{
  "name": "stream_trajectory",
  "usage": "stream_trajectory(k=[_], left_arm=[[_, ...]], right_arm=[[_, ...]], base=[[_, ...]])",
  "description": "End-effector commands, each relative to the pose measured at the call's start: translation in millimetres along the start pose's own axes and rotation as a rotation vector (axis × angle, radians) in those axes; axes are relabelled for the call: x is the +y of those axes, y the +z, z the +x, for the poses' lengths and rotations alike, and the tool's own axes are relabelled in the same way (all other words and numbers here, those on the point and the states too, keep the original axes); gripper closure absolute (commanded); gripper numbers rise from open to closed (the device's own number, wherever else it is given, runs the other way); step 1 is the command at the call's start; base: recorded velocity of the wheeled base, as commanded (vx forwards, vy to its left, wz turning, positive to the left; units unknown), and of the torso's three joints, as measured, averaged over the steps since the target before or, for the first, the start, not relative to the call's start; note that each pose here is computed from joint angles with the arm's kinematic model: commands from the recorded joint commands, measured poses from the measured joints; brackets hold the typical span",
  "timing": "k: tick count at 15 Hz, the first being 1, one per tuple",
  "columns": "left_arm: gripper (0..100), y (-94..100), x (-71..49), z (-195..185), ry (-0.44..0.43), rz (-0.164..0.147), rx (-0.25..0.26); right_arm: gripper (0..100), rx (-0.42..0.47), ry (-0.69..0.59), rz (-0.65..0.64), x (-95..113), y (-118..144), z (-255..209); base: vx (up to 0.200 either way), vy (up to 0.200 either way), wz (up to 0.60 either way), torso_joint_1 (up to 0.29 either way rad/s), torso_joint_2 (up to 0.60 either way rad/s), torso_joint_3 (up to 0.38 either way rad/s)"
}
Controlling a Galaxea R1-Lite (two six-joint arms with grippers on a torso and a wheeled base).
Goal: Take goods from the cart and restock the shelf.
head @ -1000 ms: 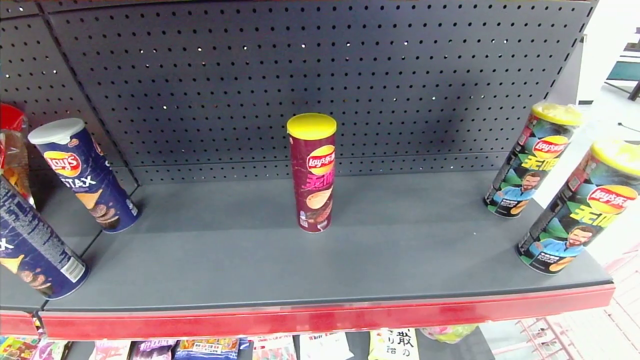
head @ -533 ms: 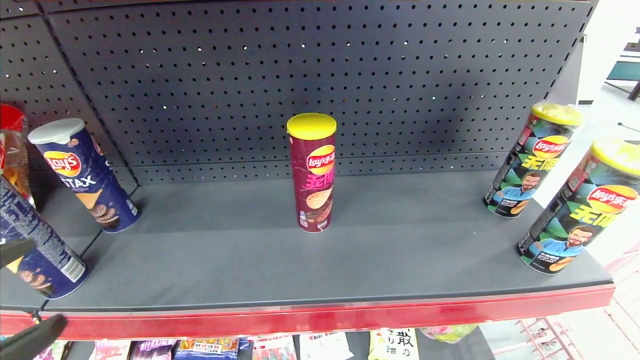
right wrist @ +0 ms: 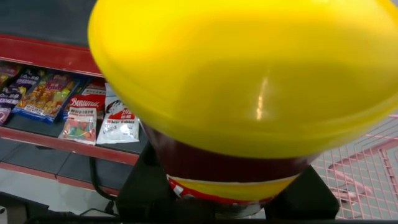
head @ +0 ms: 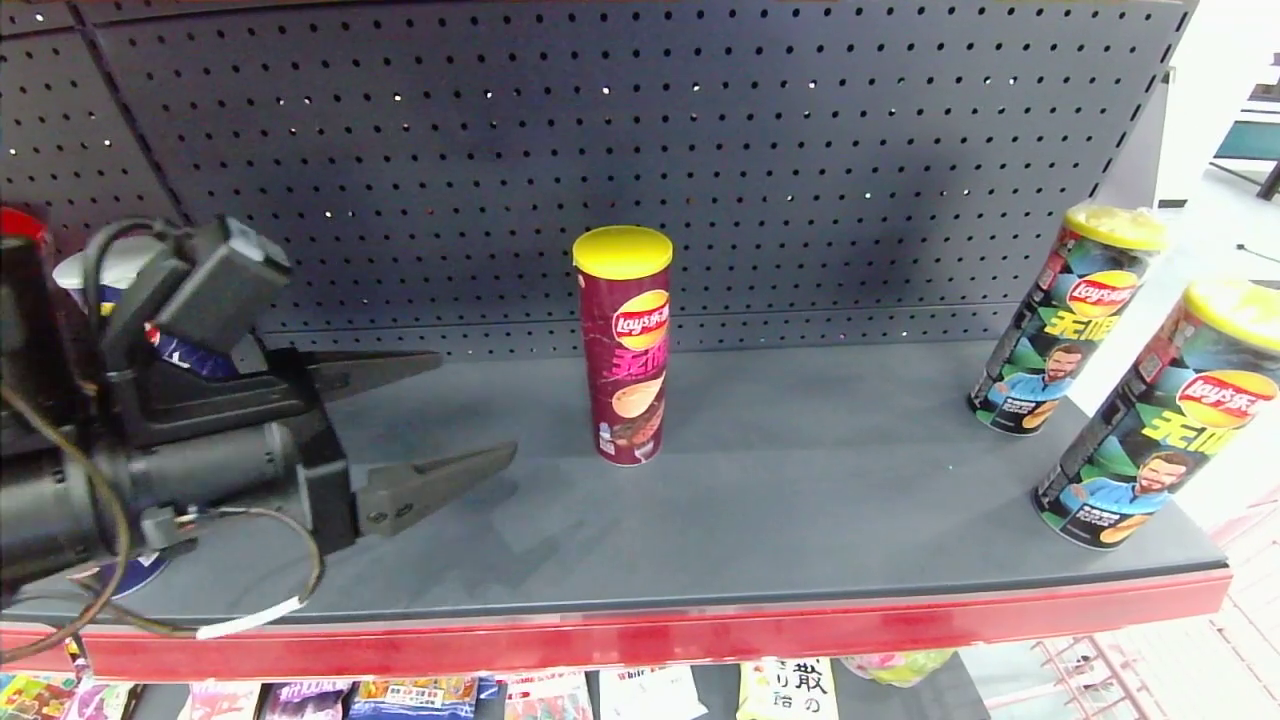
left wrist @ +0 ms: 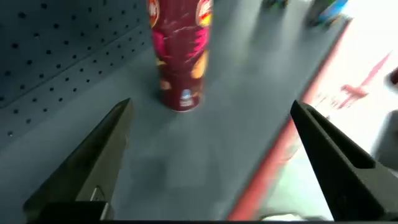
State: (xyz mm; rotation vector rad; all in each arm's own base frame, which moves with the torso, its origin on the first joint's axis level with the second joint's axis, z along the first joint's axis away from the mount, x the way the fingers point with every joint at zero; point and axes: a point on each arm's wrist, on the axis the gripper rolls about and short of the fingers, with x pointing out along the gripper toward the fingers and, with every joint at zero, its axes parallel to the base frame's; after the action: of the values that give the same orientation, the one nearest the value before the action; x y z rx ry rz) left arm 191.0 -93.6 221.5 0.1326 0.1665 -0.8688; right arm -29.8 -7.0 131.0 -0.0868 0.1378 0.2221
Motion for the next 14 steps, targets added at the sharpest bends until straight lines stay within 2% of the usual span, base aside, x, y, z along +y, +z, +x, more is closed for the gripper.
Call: stream_trajectory(k=[1, 4, 5, 8, 14], left_arm=[[0, -10.2, 14.6, 46, -0.004, 0.004, 0.081], [0, 1.1, 17.0, 69, -0.027, 0.016, 0.059], [0, 4.2, 21.9, 82, -0.028, 0.020, 0.055], [0, 14.0, 20.5, 106, -0.053, 0.036, 0.013], [0, 18.6, 30.4, 139, -0.054, 0.059, -0.041]], right_arm=[[100, 0.007, 0.001, 0.000, 0, 0, 1], [100, 0.015, 0.001, 0.004, 0, 0, 2], [100, 0.018, 0.002, 0.004, 0, 0, 2], [100, 0.015, 0.000, 0.013, 0, 1, 2], [100, 0.012, -0.004, 0.022, 0, 1, 2]], base=[[0.000, 0.000, 0.00, 0.000, 0.00, 0.000], [0.000, 0.000, 0.00, 0.000, 0.00, 0.000], [0.000, 0.000, 0.00, 0.000, 0.00, 0.000], [0.000, 0.000, 0.00, 0.000, 0.00, 0.000], [0.000, 0.000, 0.00, 0.000, 0.00, 0.000]])
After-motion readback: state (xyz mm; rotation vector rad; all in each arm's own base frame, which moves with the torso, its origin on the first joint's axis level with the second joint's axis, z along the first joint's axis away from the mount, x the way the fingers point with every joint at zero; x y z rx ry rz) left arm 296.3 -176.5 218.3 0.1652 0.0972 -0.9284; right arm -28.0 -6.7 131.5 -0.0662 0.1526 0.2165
